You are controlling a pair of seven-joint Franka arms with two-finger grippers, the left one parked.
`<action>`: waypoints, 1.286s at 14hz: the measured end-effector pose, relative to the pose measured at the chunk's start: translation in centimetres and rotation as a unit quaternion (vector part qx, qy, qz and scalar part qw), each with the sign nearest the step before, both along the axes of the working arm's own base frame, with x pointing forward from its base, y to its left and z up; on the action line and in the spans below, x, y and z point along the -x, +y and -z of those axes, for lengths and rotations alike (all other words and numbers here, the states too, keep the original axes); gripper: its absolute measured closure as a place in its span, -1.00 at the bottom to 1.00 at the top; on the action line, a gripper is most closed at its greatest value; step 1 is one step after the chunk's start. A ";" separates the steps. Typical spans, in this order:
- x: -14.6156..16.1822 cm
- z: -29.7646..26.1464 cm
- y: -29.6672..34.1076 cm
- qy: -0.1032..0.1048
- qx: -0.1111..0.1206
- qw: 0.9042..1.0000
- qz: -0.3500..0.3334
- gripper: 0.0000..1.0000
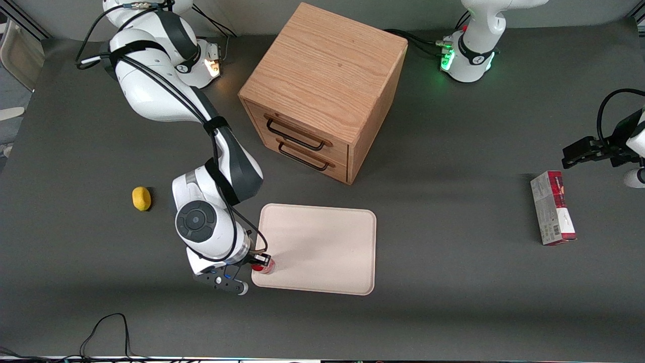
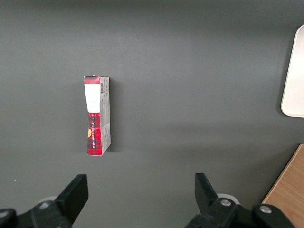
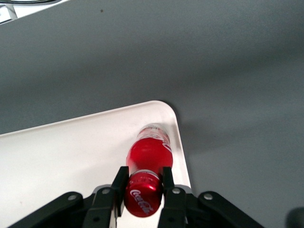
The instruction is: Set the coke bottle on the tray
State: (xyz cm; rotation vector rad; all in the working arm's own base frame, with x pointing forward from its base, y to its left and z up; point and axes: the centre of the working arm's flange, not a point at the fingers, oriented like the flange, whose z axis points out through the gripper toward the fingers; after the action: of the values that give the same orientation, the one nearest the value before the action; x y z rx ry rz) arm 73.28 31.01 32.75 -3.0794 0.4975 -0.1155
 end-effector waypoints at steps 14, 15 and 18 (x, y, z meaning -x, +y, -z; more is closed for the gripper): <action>-0.2 -0.7 0.0 -0.007 -0.003 1.000 0.001 -1.00; -0.2 -0.9 0.0 -0.009 -0.003 1.000 0.002 -1.00; -0.2 -1.1 0.0 -0.009 -0.004 1.000 0.010 -1.00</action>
State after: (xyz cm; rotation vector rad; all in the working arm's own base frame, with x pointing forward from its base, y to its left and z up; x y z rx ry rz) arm 73.53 31.00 33.90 -3.0627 0.5255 -0.1417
